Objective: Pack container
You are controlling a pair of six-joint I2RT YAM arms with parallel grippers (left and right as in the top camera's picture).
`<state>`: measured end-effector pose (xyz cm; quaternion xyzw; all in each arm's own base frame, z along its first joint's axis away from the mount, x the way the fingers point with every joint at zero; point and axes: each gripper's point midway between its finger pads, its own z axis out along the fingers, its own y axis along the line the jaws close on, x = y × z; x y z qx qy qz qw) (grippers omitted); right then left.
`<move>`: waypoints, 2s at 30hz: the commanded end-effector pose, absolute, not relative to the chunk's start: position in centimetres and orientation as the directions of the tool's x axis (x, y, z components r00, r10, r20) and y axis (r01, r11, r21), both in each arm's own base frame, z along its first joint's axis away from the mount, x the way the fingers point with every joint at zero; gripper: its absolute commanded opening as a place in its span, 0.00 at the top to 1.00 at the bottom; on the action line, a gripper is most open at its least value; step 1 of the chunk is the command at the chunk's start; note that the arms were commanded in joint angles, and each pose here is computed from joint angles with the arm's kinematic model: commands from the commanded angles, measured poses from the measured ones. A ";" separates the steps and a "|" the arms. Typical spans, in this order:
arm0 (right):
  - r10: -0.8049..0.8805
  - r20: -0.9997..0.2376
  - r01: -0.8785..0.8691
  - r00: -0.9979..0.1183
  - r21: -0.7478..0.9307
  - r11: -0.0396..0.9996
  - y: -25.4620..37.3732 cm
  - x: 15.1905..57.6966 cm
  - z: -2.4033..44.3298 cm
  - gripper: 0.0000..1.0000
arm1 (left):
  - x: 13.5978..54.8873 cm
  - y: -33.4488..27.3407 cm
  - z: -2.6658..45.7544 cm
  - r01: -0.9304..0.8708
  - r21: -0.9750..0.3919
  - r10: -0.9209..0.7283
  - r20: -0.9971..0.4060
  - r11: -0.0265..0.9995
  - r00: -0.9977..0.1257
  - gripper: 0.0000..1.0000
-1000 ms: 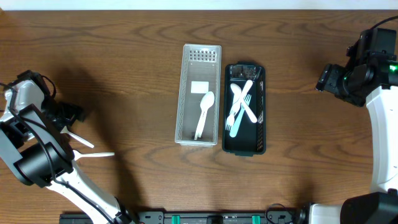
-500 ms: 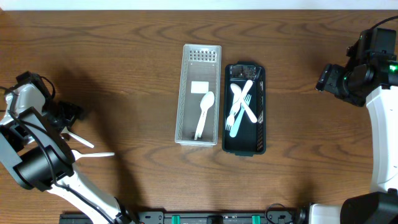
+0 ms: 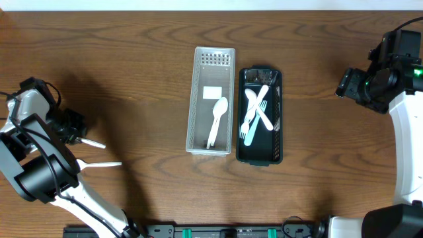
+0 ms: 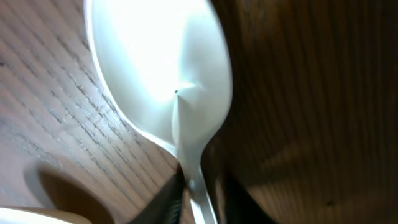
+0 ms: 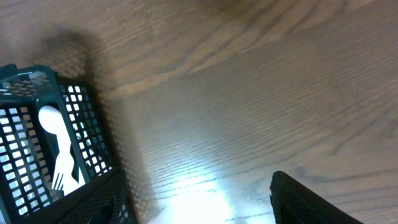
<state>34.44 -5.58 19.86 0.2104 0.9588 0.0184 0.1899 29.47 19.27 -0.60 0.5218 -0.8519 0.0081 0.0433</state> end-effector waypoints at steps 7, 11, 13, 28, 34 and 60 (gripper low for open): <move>0.401 -0.366 0.389 -0.840 0.109 0.915 -5.7 34.4 20.2 0.23 | 26.5 18.1 -3.1 -0.867 0.132 -0.873 0.168 0.481 -0.458 0.94; 0.401 -0.366 0.388 -0.840 0.110 0.915 -5.7 34.4 20.2 0.23 | 27.6 17.9 -1.2 -0.857 0.103 -0.862 0.116 0.505 -0.494 0.94; 0.401 -0.366 0.389 -0.840 0.110 0.915 -5.7 34.4 20.2 0.23 | 28.6 17.5 0.5 -0.849 0.080 -0.852 0.071 0.523 -0.519 0.94; 0.399 -0.373 0.386 -0.838 0.112 0.916 -5.7 34.6 20.2 0.23 | 33.3 0.0 15.7 -0.447 -0.116 -0.461 -0.286 0.887 -0.840 0.94; 0.399 -0.372 0.386 -0.838 0.111 0.916 -5.7 34.5 20.2 0.22 | 32.5 -9.5 15.6 -0.123 -0.101 -0.148 -0.304 0.987 -0.941 0.94; 0.400 -0.354 0.388 -0.845 0.107 0.915 -5.6 34.1 20.0 0.22 | 33.8 -19.3 10.8 0.223 -0.019 0.208 -0.295 0.975 -0.933 0.47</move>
